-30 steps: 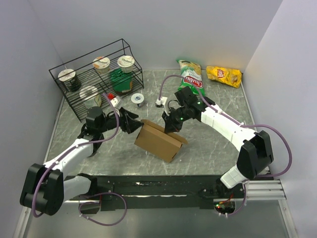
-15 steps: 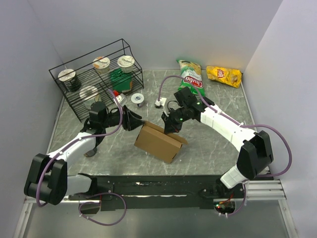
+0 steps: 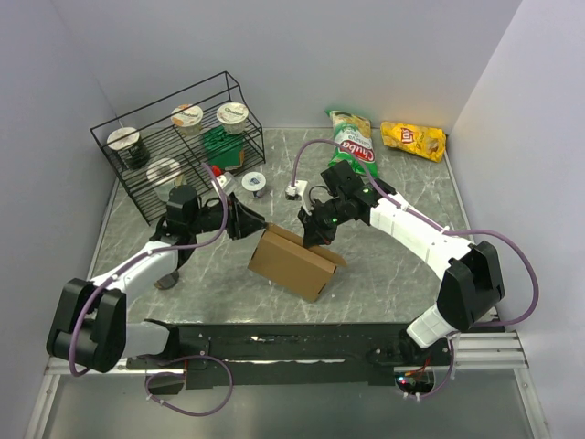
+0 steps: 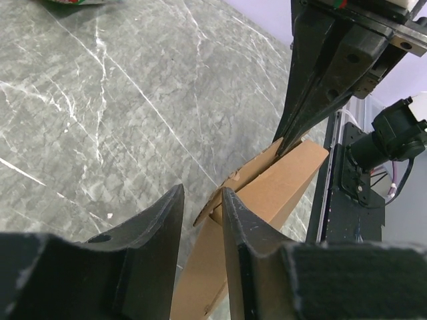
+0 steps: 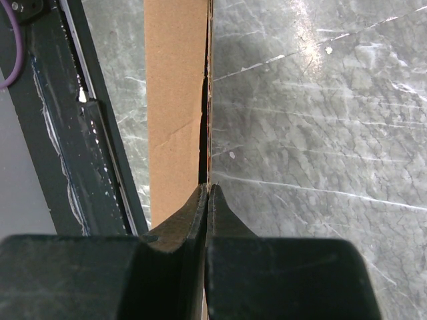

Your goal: Fold the paper box

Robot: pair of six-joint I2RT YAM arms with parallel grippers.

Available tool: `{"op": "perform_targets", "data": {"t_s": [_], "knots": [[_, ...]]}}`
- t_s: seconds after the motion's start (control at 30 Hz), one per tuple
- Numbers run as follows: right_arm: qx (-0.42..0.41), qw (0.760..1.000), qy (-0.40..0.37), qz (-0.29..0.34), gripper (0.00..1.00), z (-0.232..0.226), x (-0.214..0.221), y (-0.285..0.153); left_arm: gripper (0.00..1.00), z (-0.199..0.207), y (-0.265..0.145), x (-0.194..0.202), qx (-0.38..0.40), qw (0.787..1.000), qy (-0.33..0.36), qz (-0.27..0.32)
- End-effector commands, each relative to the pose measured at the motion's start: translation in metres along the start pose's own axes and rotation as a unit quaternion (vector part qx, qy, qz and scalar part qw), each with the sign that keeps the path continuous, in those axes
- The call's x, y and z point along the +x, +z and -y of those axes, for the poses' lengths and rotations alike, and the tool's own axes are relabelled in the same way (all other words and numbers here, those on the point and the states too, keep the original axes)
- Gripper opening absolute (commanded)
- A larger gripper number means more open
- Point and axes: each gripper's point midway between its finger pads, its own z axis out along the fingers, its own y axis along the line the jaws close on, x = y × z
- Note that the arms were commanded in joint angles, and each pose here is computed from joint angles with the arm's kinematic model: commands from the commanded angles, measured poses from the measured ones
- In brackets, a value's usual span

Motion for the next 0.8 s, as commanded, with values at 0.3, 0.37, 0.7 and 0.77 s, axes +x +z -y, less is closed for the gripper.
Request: {"op": "perform_targets", "data": {"t_s": [0.3,0.37,0.7,0.77], "knots": [[0.002,1.0,-0.011,0.0,0.0,-0.001,-0.008,-0.002,0.31,0.013,0.005,-0.02,0.04,0.998,0.037,0.012],[0.002,1.0,-0.01,0.0,0.0,0.0,-0.008,-0.002,0.29,0.013,0.006,-0.019,0.042,0.998,0.038,0.011],[0.015,1.0,-0.012,-0.006,0.0,0.003,-0.006,-0.002,0.12,0.018,0.01,-0.015,0.049,0.998,0.04,0.006],[0.018,1.0,-0.013,-0.007,0.0,0.003,-0.006,-0.002,0.1,0.02,0.01,-0.015,0.051,0.998,0.04,0.005]]}}
